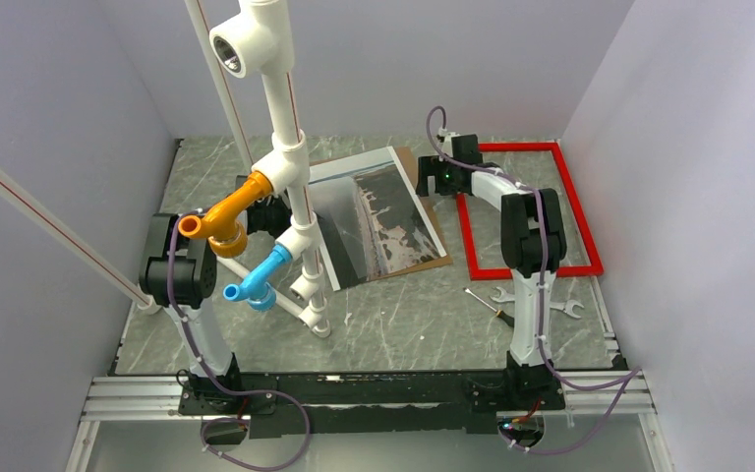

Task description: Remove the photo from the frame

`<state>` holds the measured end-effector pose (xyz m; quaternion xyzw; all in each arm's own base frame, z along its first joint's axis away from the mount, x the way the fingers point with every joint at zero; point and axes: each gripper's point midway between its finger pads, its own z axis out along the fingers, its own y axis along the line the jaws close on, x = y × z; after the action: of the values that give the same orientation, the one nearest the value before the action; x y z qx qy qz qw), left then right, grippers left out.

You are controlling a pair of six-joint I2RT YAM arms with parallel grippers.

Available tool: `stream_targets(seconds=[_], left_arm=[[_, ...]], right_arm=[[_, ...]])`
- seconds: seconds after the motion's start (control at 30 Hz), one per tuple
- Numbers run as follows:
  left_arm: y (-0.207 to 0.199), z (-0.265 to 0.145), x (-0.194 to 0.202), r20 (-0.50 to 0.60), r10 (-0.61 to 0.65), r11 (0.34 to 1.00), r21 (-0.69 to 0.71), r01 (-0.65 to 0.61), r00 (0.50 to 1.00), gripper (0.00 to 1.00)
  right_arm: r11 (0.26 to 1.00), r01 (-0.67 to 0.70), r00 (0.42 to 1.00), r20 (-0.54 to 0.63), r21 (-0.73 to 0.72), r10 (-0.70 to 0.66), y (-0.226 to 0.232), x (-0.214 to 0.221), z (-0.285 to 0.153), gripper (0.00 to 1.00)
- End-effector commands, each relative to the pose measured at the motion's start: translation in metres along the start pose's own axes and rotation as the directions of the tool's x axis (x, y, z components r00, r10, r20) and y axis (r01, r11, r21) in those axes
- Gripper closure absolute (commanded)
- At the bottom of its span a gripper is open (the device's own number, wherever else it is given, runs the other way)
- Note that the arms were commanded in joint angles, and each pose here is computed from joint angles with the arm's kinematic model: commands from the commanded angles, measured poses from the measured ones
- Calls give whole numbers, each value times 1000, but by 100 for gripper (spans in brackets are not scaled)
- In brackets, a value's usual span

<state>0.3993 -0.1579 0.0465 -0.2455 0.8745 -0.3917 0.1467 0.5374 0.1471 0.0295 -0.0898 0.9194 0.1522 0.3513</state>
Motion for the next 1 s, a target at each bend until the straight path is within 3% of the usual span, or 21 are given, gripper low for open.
stream_targets(seconds=[0.0, 0.23, 0.73, 0.97], left_arm=[[4, 6, 3, -13, -15, 1000, 23, 15, 1000, 17], [1, 6, 2, -9, -8, 999, 33, 8, 1000, 17], [-7, 5, 1, -12, 6, 997, 73, -5, 1000, 17], [-12, 6, 1, -26, 12, 995, 96, -9, 1000, 17]], right_arm=[[993, -68, 998, -16, -101, 67, 18, 10, -4, 0], [954, -150, 988, 0, -258, 156, 50, 12, -18, 1], [861, -292, 946, 3, -416, 323, 83, -2, -52, 2], [947, -231, 971, 8, -224, 239, 50, 9, -61, 1]])
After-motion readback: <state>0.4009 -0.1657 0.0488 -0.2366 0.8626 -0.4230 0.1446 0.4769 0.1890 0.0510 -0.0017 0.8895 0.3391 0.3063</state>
